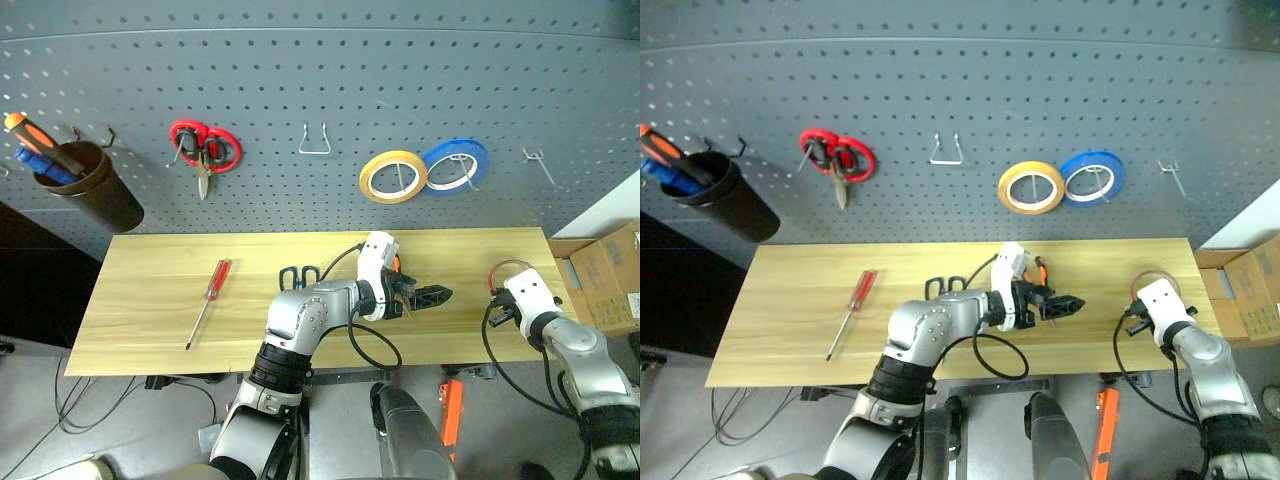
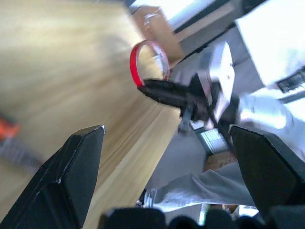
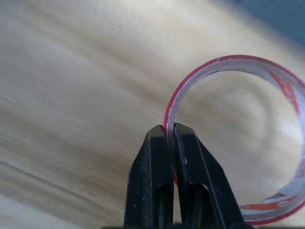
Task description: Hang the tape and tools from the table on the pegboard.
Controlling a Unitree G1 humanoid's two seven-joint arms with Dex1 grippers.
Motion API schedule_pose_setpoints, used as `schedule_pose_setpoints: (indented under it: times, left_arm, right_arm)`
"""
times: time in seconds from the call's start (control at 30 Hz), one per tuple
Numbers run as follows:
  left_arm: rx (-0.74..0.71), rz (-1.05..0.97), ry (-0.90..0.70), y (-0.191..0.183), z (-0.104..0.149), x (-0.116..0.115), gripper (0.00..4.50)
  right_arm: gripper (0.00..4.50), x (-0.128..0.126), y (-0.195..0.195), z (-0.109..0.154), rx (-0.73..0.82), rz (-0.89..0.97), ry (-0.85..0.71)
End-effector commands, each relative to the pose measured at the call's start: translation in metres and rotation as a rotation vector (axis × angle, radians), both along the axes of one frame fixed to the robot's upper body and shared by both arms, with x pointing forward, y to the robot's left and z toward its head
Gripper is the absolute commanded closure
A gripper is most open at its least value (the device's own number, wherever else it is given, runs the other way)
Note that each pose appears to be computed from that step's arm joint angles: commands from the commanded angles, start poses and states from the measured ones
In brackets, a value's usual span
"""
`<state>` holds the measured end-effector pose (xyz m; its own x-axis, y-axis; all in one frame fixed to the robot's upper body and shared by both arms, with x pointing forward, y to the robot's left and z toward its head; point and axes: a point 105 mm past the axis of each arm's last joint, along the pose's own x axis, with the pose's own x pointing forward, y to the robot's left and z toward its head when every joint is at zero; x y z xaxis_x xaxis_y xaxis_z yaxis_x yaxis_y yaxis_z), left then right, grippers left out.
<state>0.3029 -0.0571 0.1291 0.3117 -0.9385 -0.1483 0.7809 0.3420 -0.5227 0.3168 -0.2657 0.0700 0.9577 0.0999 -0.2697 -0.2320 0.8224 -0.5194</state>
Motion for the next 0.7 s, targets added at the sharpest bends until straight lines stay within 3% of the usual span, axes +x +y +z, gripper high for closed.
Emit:
schedule_pose_setpoints:
  times: [0.03, 0.23, 0.47, 0.7]
  left_arm:
    - [-0.183, -0.105, -0.080, 0.003, 0.051, -0.015, 0.00]
    - [-0.300, -0.115, -0.129, 0.017, 0.095, -0.006, 0.00]
    - [-0.282, -0.038, -0.159, 0.018, 0.096, 0.017, 0.00]
    - [-0.294, -0.040, -0.173, 0.011, 0.096, 0.017, 0.00]
  right_arm:
    - [4.49, -0.014, 0.022, 0.054, -0.030, -0.042, -0.263]
    - [4.49, -0.004, 0.023, 0.097, -0.074, -0.140, -0.512]
    - [4.49, 0.026, 0.004, 0.122, -0.069, -0.191, -0.613]
    - [4.49, 0.048, 0.004, 0.132, 0.002, -0.168, -0.645]
